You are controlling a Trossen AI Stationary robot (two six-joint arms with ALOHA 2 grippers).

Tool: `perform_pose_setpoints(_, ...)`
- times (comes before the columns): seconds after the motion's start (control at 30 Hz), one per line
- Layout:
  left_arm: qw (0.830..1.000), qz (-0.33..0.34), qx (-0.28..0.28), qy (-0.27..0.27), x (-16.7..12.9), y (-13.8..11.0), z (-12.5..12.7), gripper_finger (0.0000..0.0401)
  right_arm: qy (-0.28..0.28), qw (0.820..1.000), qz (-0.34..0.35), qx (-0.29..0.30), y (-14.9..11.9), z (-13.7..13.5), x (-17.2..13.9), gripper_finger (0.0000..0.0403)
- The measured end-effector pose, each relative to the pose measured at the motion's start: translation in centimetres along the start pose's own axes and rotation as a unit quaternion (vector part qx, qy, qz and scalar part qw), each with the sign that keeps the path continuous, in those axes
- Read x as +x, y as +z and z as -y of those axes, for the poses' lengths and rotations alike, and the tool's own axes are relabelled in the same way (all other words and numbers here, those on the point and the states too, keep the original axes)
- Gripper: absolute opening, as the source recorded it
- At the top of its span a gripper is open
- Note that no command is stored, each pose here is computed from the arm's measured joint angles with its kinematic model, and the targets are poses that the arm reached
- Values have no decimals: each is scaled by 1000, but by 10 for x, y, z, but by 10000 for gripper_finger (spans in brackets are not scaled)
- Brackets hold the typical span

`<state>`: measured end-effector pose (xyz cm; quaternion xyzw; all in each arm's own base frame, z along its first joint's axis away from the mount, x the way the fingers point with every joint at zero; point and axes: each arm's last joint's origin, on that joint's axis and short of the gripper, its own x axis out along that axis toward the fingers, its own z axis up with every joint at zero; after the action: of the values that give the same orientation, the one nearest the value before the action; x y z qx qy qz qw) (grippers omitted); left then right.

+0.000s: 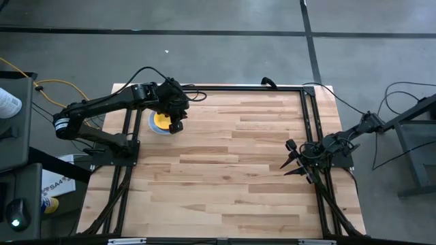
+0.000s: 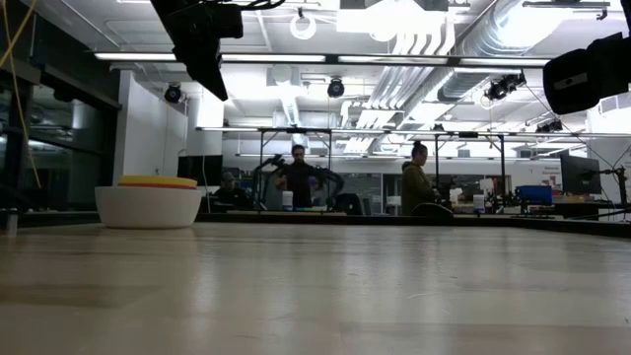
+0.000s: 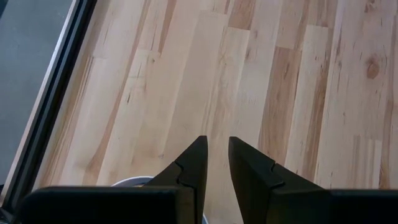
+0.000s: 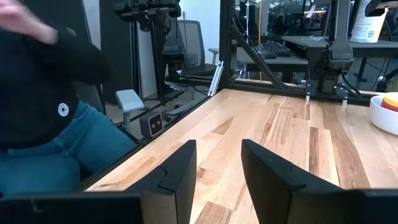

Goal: Nest bowls inside each other
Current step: Return to Home Position

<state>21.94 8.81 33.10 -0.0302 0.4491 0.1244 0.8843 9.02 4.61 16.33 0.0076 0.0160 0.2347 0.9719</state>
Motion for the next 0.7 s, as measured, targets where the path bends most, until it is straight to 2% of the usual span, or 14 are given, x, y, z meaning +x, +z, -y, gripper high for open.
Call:
perform_pose_setpoints(0.6,1000,8,10,3,0,2,0,65,0,1000,1,0,0,0,0,121)
perform_pose_setpoints(0.7,1000,14,-20,-4,0,2,0,65,0,1000,1,0,0,0,0,121)
